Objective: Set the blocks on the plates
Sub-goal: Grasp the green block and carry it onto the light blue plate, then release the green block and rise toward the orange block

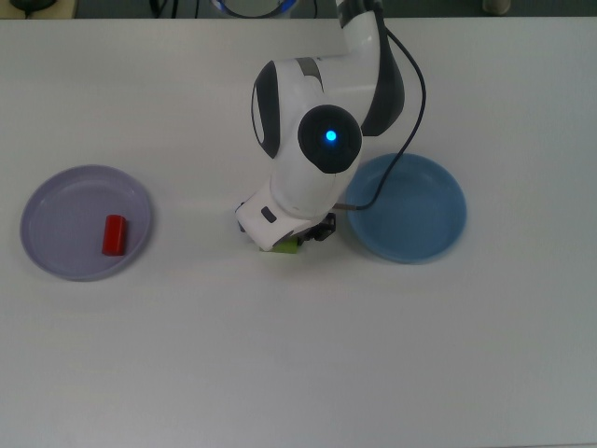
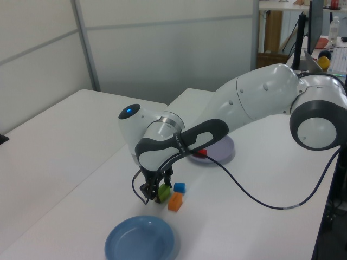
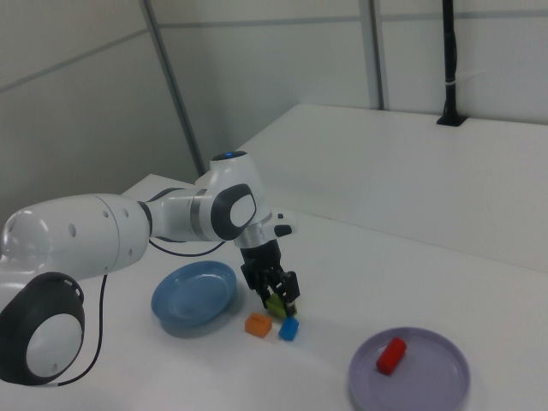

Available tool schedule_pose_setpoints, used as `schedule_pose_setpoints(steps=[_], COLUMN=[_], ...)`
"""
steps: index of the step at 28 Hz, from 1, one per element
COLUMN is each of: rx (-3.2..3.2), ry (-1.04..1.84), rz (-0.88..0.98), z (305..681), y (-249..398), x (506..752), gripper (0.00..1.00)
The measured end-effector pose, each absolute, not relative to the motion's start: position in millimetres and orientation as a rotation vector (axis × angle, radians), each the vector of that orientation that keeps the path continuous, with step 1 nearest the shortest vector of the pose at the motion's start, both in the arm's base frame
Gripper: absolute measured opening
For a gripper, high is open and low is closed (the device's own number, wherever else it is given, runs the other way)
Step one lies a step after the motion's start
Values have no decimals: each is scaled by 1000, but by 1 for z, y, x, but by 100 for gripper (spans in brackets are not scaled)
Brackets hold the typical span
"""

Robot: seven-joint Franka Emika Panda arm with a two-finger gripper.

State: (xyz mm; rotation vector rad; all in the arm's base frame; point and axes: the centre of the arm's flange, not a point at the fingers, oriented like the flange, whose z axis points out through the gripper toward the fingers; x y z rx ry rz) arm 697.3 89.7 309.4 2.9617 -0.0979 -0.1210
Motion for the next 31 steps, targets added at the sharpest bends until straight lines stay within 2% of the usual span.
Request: schedule_pose_setpoints(steps=[9, 19, 31], rx=[2975, 3050, 3040], ry=[-90, 40, 195], rz=[-75, 10, -43], z=[322, 365, 343], y=[96, 170, 239], x=[700, 686, 660], gripper=[69, 69, 69])
